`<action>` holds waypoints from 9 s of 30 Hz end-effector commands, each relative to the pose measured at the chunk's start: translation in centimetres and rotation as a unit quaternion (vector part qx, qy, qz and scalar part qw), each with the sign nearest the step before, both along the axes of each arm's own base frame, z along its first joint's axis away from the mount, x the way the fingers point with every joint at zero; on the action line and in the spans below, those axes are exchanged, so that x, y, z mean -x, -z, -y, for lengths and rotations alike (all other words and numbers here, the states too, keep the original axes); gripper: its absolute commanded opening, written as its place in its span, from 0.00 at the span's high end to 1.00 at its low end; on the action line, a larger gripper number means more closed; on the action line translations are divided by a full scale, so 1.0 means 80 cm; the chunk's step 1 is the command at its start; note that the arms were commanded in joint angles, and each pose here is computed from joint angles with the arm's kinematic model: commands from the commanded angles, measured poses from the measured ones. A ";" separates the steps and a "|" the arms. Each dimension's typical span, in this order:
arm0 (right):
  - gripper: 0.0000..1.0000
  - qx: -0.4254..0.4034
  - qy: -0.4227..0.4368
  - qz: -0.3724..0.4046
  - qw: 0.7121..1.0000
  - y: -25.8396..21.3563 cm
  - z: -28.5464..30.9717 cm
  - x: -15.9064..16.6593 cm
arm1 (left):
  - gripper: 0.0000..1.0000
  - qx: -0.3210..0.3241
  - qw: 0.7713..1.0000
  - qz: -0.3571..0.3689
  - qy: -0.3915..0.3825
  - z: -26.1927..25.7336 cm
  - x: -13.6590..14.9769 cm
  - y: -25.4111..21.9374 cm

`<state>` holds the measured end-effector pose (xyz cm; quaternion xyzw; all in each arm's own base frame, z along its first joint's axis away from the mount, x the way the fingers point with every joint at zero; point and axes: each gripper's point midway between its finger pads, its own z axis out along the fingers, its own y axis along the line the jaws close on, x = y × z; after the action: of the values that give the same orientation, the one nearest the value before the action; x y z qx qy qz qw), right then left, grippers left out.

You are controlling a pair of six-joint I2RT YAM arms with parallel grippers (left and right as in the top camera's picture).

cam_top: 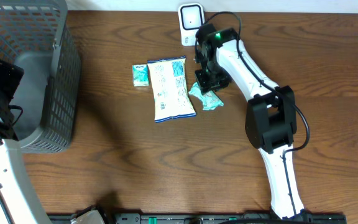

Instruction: Scan the item barcode

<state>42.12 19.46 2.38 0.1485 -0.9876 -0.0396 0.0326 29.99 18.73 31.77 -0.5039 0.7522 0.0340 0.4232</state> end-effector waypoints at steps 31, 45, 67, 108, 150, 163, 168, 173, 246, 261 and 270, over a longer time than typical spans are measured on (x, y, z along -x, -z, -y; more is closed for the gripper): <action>0.99 -0.122 0.080 0.515 0.845 -0.188 -0.071 -0.279 | 0.02 0.000 1.000 0.000 -0.007 -0.003 0.001 0.000; 0.99 -0.125 0.068 0.529 0.837 -0.175 -0.069 -0.294 | 0.02 0.000 1.000 0.000 -0.007 -0.003 0.001 0.000; 0.99 0.210 0.252 0.360 0.873 -0.206 0.353 -0.187 | 0.02 0.000 1.000 0.000 -0.007 -0.003 0.001 0.000; 0.24 -0.359 0.181 0.169 0.900 -0.167 0.194 -0.137 | 0.02 0.000 1.000 0.000 -0.007 -0.003 0.001 0.000; 0.74 -0.264 0.037 0.086 0.960 0.030 -0.165 -0.005 | 0.02 0.000 1.000 0.000 -0.007 -0.003 0.001 0.000; 0.99 -0.409 0.017 0.097 0.907 -0.097 -0.127 -0.032 | 0.02 0.000 1.000 0.000 -0.007 -0.003 0.001 0.000; 0.99 -0.490 -0.011 0.130 0.862 -0.194 -0.094 -0.036 | 0.02 0.000 1.000 0.000 -0.007 -0.003 0.001 0.000; 0.99 -0.568 -0.043 0.135 0.811 -0.257 -0.069 -0.029 | 0.02 0.000 1.000 0.000 -0.007 -0.003 0.001 0.000; 0.67 -0.296 -0.053 0.119 0.946 0.000 0.064 -0.052 | 0.02 0.000 1.000 0.000 -0.007 -0.003 0.001 0.000; 0.74 -0.294 -0.052 0.066 0.952 0.026 0.050 -0.025 | 0.02 0.000 1.000 0.000 -0.007 -0.003 0.001 0.000; 0.99 -0.468 -0.033 0.068 0.880 -0.055 0.010 -0.028 | 0.02 0.000 1.000 0.000 -0.007 -0.003 0.001 0.000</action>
<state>44.32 16.96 3.35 0.1911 -0.8981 -0.3852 -0.0927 30.00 18.73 31.77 -0.5038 0.7523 0.0338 0.4232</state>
